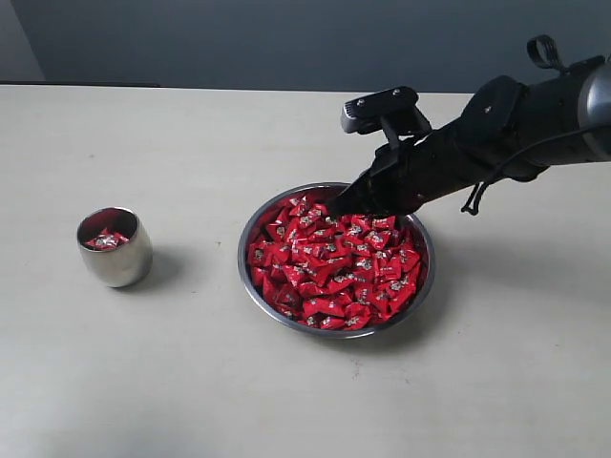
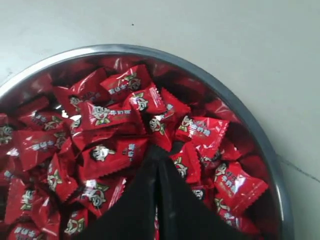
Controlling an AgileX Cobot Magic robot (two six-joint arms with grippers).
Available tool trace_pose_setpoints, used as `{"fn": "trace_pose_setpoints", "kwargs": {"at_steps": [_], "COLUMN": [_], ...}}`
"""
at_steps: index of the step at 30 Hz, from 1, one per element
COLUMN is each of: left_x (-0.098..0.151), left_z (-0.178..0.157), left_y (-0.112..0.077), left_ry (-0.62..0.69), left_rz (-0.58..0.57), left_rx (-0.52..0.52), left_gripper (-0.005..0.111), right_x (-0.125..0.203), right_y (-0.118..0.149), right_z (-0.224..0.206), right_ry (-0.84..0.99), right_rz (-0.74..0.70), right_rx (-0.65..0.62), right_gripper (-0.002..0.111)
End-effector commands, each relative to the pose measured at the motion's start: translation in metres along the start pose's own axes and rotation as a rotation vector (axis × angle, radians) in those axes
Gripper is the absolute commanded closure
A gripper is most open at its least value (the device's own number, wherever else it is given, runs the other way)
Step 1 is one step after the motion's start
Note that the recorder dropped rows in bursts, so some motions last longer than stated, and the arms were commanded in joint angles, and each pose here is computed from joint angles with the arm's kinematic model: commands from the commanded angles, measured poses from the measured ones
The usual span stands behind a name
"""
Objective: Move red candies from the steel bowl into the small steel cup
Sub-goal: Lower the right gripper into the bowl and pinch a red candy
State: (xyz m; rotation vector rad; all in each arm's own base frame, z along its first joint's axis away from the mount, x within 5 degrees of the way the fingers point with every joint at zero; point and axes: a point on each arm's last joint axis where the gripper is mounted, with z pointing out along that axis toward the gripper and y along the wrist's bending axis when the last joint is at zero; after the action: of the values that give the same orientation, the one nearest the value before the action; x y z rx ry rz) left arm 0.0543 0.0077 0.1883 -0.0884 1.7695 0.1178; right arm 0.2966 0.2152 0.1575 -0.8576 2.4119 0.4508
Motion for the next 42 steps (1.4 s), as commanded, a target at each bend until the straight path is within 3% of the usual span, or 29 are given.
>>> {"fn": "trace_pose_setpoints", "kwargs": {"at_steps": [1,7,8,10,11,21,33,42], "left_x": [0.001,0.001,0.001,0.001,0.001,0.001,0.001,0.001], "left_z": [0.0,0.0,0.0,0.0,0.0,0.0,0.0,0.0], "left_y": [0.0,0.0,0.0,0.0,0.0,0.0,0.0,0.0], "left_ry": [-0.002,-0.002,-0.002,-0.002,-0.002,-0.002,-0.002,-0.002], "left_rz": [-0.005,-0.005,-0.005,-0.005,-0.005,-0.005,-0.005,-0.005], "left_rx": [0.0,0.0,0.0,0.0,0.0,0.0,0.0,0.0], "left_gripper": [0.106,0.106,0.106,0.106,0.106,0.106,0.106,0.106], "right_x": [0.001,0.006,0.007,0.011,0.012,0.019,0.016,0.016], "right_y": [-0.001,-0.001,-0.001,-0.004,-0.005,-0.014,-0.018,-0.018], "right_z": [-0.001,-0.001,-0.001,-0.001,-0.002,-0.004,-0.001,0.001], "right_ry": [0.025,0.079,0.094,0.13,0.142,0.216,0.155,0.151], "right_rz": [0.028,0.024,0.034,0.063,0.077,0.185,0.517,0.541], "right_rx": [-0.027,-0.028,-0.021,0.01,0.019,0.112,0.084,0.078], "right_gripper": [0.109,0.107,0.102,0.075,0.07,0.074,0.074,0.074]}}
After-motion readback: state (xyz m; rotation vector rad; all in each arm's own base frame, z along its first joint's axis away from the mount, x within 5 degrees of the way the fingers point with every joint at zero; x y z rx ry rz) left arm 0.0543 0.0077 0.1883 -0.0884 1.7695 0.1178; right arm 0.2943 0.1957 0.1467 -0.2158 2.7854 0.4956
